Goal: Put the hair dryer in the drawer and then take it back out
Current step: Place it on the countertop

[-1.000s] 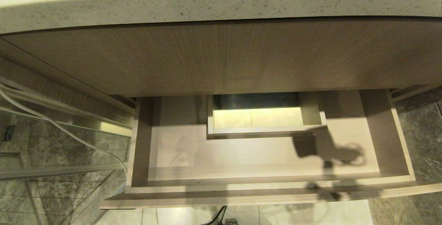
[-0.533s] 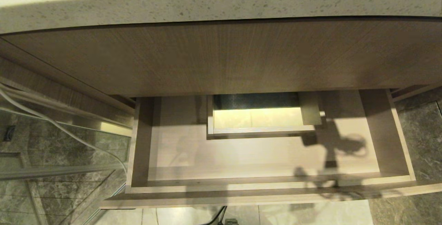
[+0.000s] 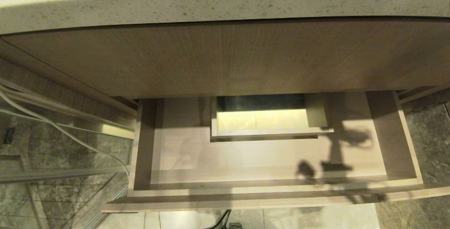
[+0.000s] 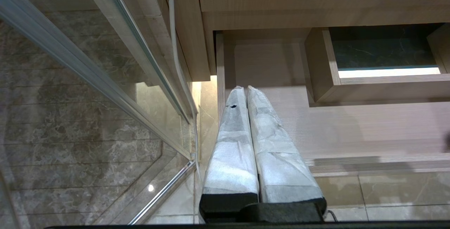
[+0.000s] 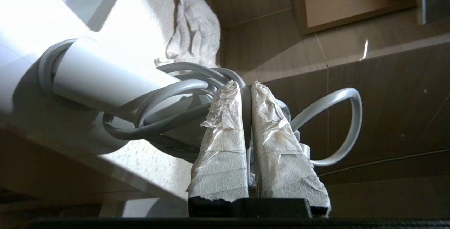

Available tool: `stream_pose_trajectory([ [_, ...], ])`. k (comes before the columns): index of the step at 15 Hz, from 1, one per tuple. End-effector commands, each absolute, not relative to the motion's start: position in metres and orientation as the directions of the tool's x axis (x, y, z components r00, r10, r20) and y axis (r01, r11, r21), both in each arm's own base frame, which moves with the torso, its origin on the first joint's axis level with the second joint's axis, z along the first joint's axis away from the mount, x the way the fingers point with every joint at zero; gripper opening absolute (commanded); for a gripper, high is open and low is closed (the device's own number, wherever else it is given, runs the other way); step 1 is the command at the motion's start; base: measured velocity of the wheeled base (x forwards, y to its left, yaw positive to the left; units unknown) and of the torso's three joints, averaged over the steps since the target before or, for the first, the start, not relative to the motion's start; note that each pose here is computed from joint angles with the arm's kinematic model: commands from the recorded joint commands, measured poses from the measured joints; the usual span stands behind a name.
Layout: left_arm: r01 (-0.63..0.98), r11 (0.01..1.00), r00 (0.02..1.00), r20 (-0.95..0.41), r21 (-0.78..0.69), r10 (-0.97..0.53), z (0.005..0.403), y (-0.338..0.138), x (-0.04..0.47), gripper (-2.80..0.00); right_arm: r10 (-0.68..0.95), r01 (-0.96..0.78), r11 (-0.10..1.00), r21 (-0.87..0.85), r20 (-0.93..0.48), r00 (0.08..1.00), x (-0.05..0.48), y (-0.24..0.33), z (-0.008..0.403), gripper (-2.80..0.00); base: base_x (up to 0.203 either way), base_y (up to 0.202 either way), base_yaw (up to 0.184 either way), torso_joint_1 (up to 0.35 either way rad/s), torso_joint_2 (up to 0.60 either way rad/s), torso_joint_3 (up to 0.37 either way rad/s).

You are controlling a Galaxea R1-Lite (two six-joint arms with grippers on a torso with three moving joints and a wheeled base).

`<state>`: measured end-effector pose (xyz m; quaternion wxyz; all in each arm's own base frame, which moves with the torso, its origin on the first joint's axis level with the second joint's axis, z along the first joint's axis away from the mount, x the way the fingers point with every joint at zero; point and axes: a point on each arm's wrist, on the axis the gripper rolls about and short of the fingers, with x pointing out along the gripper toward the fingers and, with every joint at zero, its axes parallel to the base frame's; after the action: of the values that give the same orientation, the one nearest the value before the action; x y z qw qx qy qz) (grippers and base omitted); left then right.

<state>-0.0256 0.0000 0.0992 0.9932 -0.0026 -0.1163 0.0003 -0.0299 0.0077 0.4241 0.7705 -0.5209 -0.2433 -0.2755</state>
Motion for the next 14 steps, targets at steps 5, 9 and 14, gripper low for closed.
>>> stream_pose_trajectory([
  [5,-0.001,1.0,0.981,0.193,-0.005,0.002,0.088,0.0,-0.022,-2.8,-0.2,0.735,0.285,-0.615,0.712,0.673,0.02,-0.006,0.459,-2.8,0.0,0.0,0.0,0.0,0.0,0.0],
  [9,0.0,1.0,0.981,0.193,-0.006,0.002,0.088,0.0,-0.022,-2.8,-0.284,0.77,0.272,-0.578,0.716,0.638,0.056,-0.017,0.477,-2.8,0.0,0.0,0.0,0.0,0.0,0.0],
  [14,0.0,1.0,0.981,0.193,-0.006,0.002,0.088,0.0,-0.022,-2.8,-0.341,0.806,0.259,-0.532,0.731,0.591,0.09,-0.027,0.498,-2.8,0.0,0.0,0.0,0.0,0.0,0.0],
])
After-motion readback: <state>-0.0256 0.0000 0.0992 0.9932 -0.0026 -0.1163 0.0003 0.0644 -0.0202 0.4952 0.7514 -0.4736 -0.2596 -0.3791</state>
